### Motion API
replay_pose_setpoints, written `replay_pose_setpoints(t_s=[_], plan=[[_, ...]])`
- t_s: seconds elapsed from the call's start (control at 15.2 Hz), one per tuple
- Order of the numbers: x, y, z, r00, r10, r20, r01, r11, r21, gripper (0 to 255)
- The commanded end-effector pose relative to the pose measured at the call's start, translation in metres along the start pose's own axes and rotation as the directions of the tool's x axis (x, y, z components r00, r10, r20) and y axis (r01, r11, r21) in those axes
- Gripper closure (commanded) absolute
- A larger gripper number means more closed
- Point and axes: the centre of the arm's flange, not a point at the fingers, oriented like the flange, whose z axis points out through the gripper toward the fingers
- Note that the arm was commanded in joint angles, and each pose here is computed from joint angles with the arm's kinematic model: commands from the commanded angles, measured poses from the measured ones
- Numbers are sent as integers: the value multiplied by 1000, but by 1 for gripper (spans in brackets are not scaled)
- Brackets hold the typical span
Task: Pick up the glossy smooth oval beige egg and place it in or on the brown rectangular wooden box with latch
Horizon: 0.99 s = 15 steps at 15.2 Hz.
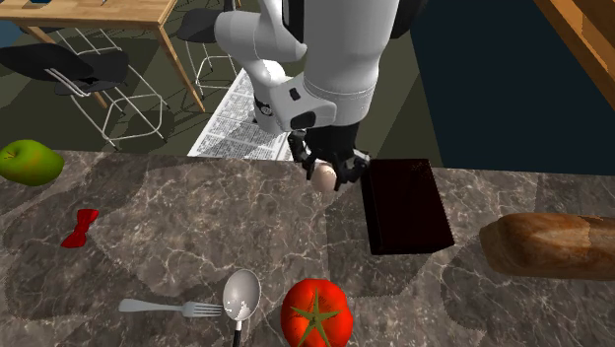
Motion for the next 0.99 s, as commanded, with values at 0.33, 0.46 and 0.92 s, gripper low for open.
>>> replay_pose_setpoints(t_s=[0.33, 0.46, 0.92], plan=[[-21, -49, -16, 1000, 0, 0, 0, 1000, 0, 255], [-32, -73, -17, 1000, 0, 0, 0, 1000, 0, 255], [-70, -157, -22, 1000, 0, 0, 0, 1000, 0, 255]])
